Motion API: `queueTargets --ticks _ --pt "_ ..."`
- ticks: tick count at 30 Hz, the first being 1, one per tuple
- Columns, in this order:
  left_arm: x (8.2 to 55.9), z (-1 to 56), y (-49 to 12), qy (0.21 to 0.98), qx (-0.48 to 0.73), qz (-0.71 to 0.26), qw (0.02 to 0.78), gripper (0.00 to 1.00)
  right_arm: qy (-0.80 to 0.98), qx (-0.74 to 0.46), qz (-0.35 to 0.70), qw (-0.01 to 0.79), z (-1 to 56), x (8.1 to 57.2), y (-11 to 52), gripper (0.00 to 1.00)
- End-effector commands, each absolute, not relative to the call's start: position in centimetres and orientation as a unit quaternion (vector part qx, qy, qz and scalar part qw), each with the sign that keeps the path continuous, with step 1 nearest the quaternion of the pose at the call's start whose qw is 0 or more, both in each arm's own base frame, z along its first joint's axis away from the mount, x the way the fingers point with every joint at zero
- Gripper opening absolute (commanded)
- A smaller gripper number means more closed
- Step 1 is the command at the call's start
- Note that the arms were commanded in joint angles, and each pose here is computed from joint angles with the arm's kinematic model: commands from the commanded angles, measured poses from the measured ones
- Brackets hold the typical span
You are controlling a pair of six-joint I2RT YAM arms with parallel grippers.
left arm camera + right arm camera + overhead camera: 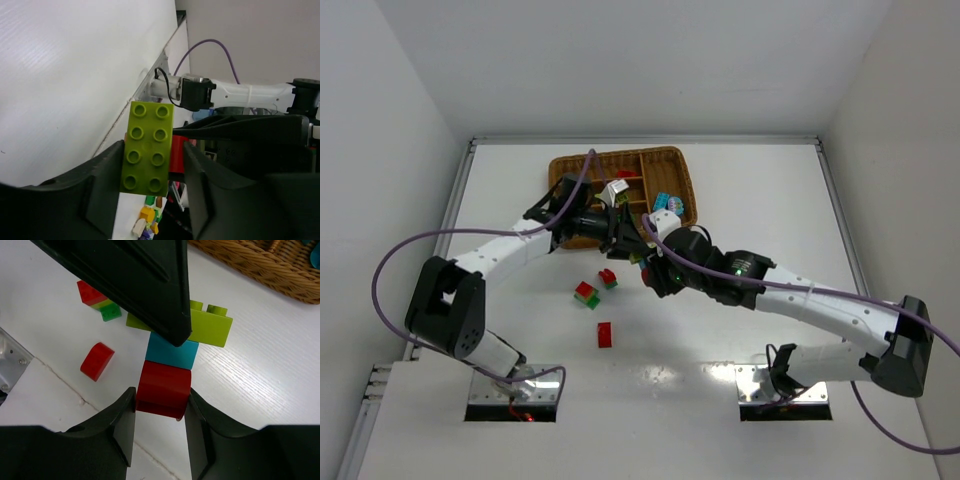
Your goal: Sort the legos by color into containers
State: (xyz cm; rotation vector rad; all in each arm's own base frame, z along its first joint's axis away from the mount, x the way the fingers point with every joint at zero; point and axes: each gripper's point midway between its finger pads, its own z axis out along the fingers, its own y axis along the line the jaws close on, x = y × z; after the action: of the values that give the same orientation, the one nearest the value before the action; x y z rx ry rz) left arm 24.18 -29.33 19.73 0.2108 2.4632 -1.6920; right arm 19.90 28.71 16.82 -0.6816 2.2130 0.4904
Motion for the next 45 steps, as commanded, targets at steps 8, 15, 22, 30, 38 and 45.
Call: queueTargets --ticks 8,15,22,30,38,45 --pt "22.9 21.5 -30.2 0.786 0.127 -0.602 0.060 0.28 0.850 -0.246 0.204 0.420 19.6 22.0 29.6 0.30" --pt "26.6 22.2 -28.2 0.795 0.086 -0.591 0.108 0.04 0.855 -0.232 0.185 0.426 19.5 22.8 28.6 0.30" --pt "30.8 22.3 -26.1 0.812 0.026 -0.563 0.154 0.00 0.855 -0.212 0.177 0.440 20.1 24.0 27.7 0.29" --pt "35.0 23.0 -21.9 0.834 -0.033 -0.503 0.224 0.00 0.858 -0.180 0.154 0.456 20.1 26.1 26.3 0.29" --pt "37.0 21.8 -12.9 0.888 -0.120 -0.316 0.312 0.00 0.861 -0.129 0.132 0.474 21.8 34.7 27.8 0.29" --pt "35.9 20.7 -10.2 0.897 -0.134 -0.271 0.322 0.00 0.867 -0.093 0.152 0.466 21.5 43.8 29.4 0.29"
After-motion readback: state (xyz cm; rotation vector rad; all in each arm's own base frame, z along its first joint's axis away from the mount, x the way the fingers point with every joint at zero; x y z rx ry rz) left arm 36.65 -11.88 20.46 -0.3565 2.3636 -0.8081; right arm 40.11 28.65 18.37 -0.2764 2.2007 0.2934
